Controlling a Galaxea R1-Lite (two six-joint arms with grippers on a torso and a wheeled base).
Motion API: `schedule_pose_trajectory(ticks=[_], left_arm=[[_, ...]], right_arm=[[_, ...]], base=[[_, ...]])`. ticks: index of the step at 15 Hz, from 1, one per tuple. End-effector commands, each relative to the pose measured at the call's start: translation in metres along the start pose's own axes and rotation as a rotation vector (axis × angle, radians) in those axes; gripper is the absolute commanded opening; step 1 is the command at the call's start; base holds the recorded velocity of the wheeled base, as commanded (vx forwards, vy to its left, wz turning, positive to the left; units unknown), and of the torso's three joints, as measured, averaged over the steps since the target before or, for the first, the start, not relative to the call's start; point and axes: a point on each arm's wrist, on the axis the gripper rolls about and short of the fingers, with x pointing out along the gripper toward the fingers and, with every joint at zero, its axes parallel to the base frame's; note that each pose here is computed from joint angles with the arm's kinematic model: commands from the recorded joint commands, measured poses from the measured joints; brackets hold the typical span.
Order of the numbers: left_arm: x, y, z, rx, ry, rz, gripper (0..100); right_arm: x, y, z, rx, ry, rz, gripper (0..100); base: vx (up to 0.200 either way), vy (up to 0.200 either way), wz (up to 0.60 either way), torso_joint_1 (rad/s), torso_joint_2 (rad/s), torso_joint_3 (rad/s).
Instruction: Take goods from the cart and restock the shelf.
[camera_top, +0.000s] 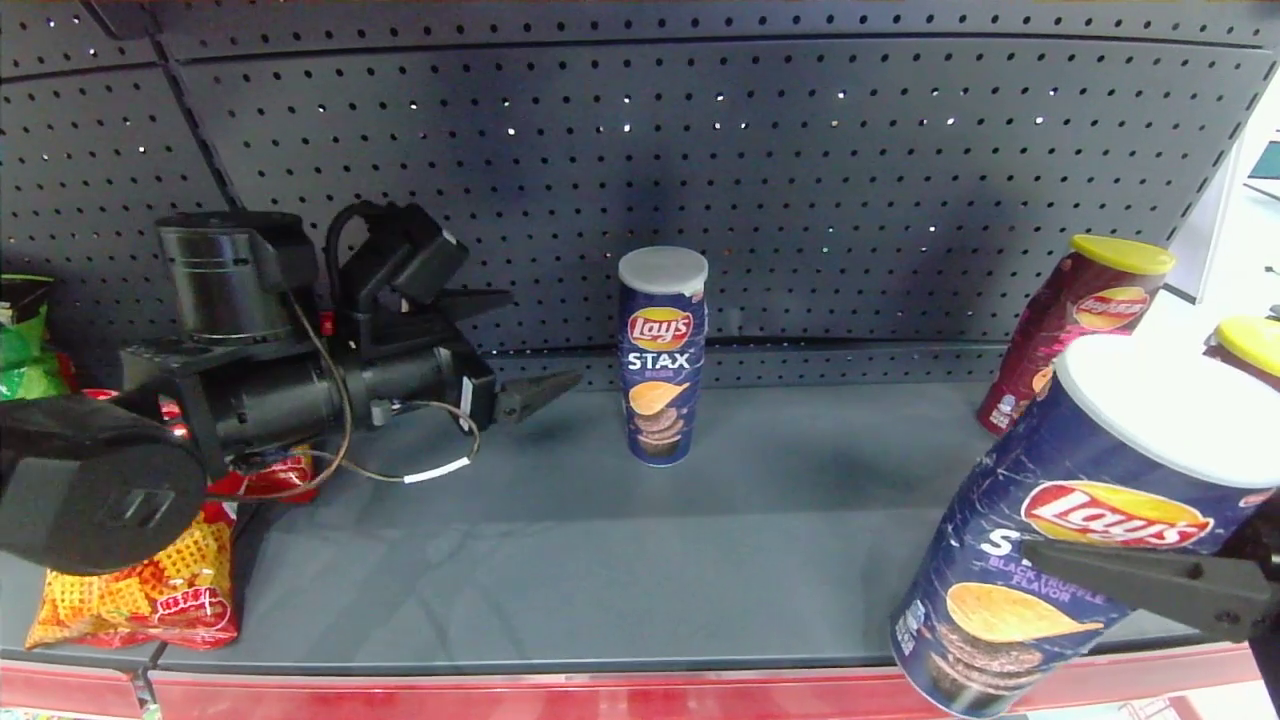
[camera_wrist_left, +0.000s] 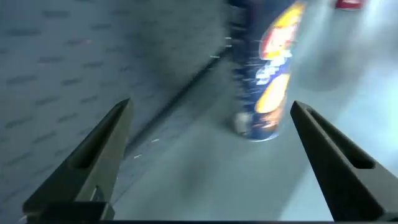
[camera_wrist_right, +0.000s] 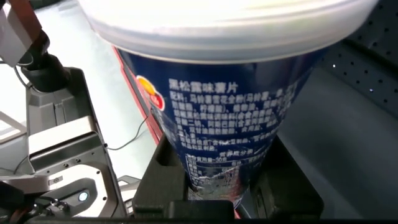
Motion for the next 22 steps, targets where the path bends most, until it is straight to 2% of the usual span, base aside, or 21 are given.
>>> schedule_pose_trajectory(ticks=[1, 2, 8, 12, 16, 18, 19, 21, 22], left_arm=[[0.021, -0.003, -0.012, -0.014, 0.027, -0.05, 100], [0.025, -0.007, -0.012, -0.013, 0.021, -0.075, 100], [0.078, 0.004, -0.009, 0.009, -0.03, -0.105, 100], [0.116, -0.008, -0.017, 0.013, -0.044, -0.155, 100], [0.137, -0.005, -0.014, 0.029, -0.082, -0.154, 100], [0.139, -0.005, -0.016, 0.028, -0.08, -0.153, 100], [0.139, -0.005, -0.015, 0.029, -0.085, -0.15, 0], [0.138, -0.005, -0.013, 0.031, -0.09, -0.152, 0], [0.135, -0.008, -0.005, 0.04, -0.107, -0.156, 0]], right_arm=[[0.008, -0.006, 0.001, 0.009, 0.014, 0.007, 0], [0.011, -0.009, 0.003, 0.011, 0.016, 0.009, 0], [0.018, -0.013, 0.002, 0.009, 0.012, 0.01, 0], [0.018, -0.014, 0.001, 0.012, 0.015, 0.01, 0], [0.018, -0.012, -0.005, 0.024, 0.031, 0.012, 0], [0.018, -0.011, -0.006, 0.027, 0.034, 0.014, 0], [0.018, -0.011, -0.006, 0.027, 0.034, 0.014, 0], [0.018, -0.012, -0.007, 0.029, 0.037, 0.013, 0], [0.019, -0.012, -0.007, 0.029, 0.037, 0.013, 0]], base=[[0.0, 0.0, 0.0, 0.0, 0.0, 0.0], [0.0, 0.0, 0.0, 0.0, 0.0, 0.0], [0.0, 0.0, 0.0, 0.0, 0.0, 0.0], [0.0, 0.0, 0.0, 0.0, 0.0, 0.0], [0.0, 0.0, 0.0, 0.0, 0.0, 0.0], [0.0, 0.0, 0.0, 0.0, 0.0, 0.0], [0.0, 0.0, 0.0, 0.0, 0.0, 0.0], [0.0, 0.0, 0.0, 0.0, 0.0, 0.0], [0.0, 0.0, 0.0, 0.0, 0.0, 0.0]])
